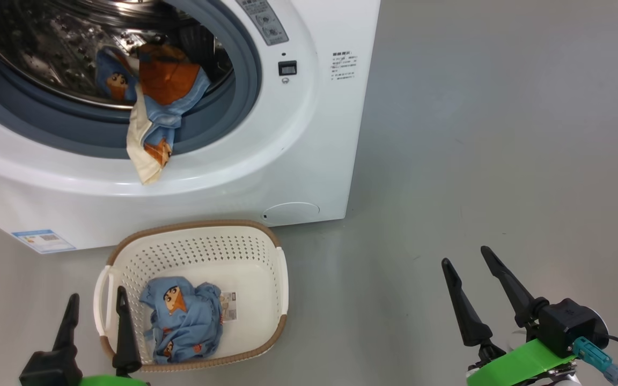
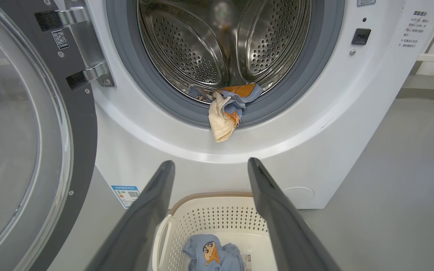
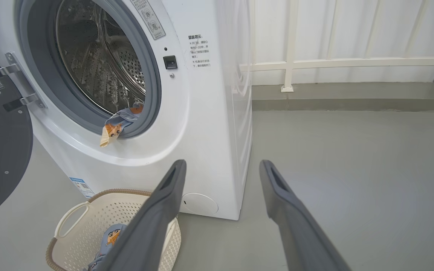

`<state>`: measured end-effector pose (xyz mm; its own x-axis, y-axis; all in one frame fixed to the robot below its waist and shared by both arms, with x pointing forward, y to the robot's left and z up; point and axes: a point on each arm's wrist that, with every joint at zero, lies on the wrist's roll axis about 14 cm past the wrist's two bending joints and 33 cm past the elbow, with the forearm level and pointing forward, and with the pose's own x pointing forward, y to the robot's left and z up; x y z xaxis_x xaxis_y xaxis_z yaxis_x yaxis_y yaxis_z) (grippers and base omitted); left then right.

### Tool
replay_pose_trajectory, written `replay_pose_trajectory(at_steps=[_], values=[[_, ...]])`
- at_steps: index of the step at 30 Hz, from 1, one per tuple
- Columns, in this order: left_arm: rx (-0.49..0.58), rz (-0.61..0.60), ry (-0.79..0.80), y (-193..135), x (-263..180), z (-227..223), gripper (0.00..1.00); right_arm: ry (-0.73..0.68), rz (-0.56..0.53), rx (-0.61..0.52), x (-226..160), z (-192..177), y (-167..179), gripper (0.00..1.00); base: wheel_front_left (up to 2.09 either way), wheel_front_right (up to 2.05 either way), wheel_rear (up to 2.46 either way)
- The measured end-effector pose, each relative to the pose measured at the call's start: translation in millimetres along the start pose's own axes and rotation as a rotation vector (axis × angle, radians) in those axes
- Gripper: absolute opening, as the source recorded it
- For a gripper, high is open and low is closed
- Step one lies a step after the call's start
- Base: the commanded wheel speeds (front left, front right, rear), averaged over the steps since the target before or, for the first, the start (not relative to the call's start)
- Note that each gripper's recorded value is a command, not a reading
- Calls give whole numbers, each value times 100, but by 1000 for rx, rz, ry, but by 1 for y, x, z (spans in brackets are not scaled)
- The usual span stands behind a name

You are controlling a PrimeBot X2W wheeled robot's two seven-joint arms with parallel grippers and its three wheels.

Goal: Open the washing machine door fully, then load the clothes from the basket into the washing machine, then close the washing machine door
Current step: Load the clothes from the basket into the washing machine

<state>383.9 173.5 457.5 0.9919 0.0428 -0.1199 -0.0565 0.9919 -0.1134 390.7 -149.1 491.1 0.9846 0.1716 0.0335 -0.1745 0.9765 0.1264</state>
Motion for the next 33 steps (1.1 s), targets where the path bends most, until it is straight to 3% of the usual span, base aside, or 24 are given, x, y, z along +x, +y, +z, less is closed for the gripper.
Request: replay_pose_trajectory(at_steps=[13,23,33], values=[[-26,-54,125,-12,30,-28,100,47,8,11,9,-19,1,100,0,0,0],[-34,-127,220,-26,101,-41,100,64,18,19,35,-34,-3,100,0,0,0],[59,-199,285,-32,179,-33,100,107,-10,62,50,-59,-12,100,0,0,0]])
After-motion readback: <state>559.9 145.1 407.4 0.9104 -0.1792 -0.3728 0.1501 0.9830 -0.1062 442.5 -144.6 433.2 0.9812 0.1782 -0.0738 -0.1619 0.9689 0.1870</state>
